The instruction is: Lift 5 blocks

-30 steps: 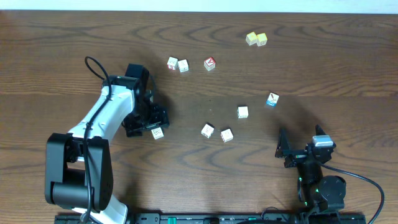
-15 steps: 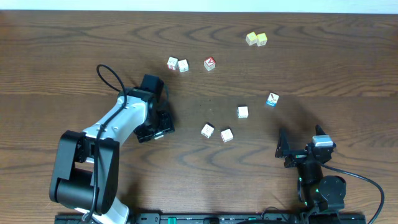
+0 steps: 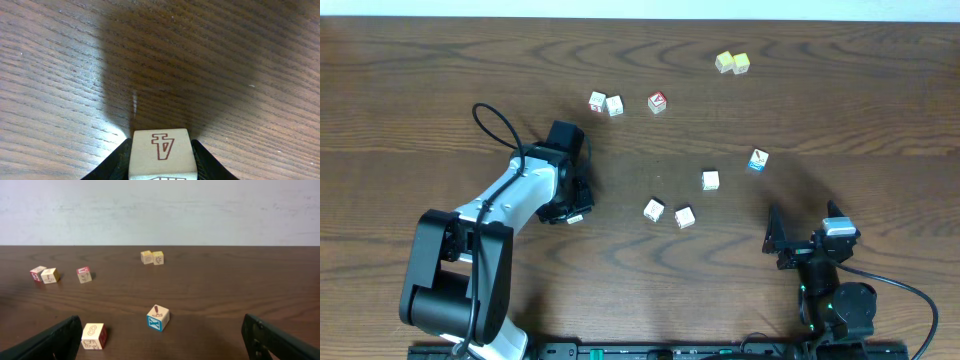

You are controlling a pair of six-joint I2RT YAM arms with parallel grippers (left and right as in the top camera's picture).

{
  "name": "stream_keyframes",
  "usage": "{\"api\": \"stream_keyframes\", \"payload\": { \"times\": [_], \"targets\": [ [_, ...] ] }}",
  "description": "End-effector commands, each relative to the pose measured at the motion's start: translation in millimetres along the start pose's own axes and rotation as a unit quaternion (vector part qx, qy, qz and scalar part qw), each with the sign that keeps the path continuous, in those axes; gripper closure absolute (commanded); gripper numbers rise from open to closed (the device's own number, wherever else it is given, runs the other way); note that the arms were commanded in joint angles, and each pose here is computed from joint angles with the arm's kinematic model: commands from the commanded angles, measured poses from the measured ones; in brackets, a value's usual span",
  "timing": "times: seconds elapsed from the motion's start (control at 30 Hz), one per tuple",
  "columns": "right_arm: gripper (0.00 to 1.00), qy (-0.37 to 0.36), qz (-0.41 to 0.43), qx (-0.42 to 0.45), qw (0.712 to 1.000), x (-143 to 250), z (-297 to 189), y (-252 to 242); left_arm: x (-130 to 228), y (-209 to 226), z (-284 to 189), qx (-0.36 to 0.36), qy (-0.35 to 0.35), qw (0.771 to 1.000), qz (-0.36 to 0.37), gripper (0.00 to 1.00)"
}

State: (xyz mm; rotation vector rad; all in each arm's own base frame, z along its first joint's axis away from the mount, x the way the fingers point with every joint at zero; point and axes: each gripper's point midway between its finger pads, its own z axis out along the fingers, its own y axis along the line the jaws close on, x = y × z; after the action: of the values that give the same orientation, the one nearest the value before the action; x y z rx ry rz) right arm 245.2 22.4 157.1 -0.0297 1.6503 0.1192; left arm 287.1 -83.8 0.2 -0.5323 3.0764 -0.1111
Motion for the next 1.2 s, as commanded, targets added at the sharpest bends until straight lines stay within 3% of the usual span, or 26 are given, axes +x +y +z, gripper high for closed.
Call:
{"api": "stream_keyframes", "payload": {
  "times": [0.0, 0.13, 0.5, 1.17],
  "targets": [
    [0.01, -0.001, -0.006, 0.008, 1.0, 0, 0, -4, 2, 4, 2, -0.011, -0.002, 1.0, -0.003, 0.65],
    [0.01, -0.001, -0.006, 0.008, 1.0, 0, 0, -4, 3, 2, 2, -0.005, 0.002, 1.0, -0.001, 0.72],
    [0.01, -0.001, -0.006, 0.008, 1.0, 0, 0, -4, 15, -27, 0, 0.079, 0.034, 0.992, 0.095, 0.72],
    [0.01, -0.001, -0.006, 0.008, 1.0, 0, 0, -4, 13, -44, 0, 0.084, 0.004, 0.982, 0.168, 0.72]
  ]
}}
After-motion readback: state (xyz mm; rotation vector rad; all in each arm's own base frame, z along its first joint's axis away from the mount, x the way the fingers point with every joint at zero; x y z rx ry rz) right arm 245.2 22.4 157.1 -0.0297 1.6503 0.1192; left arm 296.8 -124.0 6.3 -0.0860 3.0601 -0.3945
